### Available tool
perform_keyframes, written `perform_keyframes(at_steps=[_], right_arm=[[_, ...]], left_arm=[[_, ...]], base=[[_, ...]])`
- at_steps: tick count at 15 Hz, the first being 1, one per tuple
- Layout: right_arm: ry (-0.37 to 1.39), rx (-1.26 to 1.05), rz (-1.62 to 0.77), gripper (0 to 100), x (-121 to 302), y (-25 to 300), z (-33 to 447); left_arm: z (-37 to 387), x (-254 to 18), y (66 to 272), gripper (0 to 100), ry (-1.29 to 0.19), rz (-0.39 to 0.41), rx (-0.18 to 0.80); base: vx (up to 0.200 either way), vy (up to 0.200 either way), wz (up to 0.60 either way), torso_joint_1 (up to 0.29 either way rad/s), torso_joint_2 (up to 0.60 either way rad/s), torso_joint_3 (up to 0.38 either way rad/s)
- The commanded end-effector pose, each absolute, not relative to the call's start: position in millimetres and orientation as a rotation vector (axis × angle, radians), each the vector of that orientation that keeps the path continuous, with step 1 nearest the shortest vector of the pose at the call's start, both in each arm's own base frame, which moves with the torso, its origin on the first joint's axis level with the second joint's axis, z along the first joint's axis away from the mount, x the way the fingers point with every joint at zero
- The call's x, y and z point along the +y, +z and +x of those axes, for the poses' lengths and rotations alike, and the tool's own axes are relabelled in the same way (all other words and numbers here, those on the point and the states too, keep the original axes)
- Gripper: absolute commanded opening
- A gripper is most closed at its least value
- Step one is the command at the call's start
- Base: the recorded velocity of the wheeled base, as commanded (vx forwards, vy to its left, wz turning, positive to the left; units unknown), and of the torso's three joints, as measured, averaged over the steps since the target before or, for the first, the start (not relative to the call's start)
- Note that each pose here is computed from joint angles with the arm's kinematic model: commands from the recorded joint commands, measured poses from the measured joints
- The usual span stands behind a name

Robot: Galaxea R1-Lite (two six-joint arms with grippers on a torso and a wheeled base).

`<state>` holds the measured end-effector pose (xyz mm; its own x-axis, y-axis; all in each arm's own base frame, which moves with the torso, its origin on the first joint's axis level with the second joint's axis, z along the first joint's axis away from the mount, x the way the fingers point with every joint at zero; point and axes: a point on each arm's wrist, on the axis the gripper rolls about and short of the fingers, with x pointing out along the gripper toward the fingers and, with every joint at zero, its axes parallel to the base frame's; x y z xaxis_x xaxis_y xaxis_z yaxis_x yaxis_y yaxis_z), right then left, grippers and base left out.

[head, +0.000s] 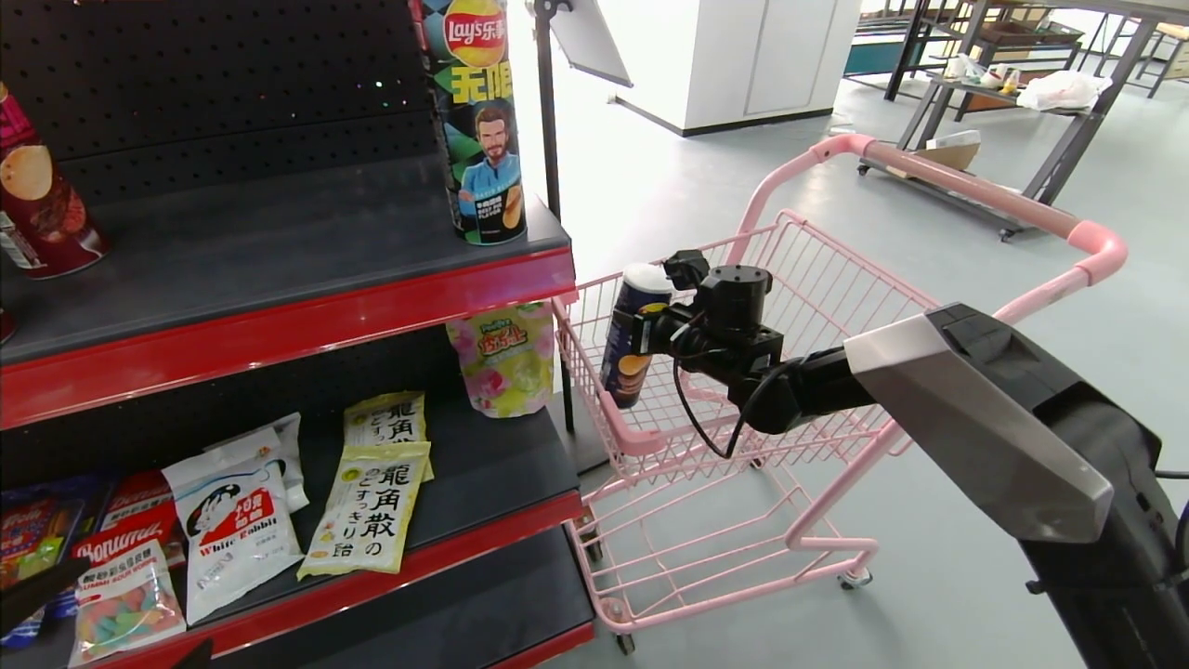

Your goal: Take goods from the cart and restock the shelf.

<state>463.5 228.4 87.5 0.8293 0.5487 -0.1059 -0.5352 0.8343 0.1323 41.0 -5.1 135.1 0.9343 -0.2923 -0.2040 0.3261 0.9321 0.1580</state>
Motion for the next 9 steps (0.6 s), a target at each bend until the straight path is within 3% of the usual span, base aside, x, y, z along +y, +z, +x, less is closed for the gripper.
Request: perform_keyframes(at_steps=[1, 5, 9], right_arm=[[0.584, 0.13, 0.1, 0, 232, 96, 458], [0.595, 0.143, 0.087, 0, 226, 131, 423], [0.561, 0.091, 0.031, 0, 180, 191, 365]], left_arm=[[41, -5, 135, 100, -0.318, 0.193, 0.179], [40, -5, 135, 100, -0.317, 0.193, 0.171], [39, -5, 134, 100, -0.323, 0.194, 0.173]], base=[[0.0, 0.0, 0.0, 0.0, 0.0, 0.0], [0.0, 0.0, 0.0, 0.0, 0.0, 0.0], [0.0, 0.0, 0.0, 0.0, 0.0, 0.0]])
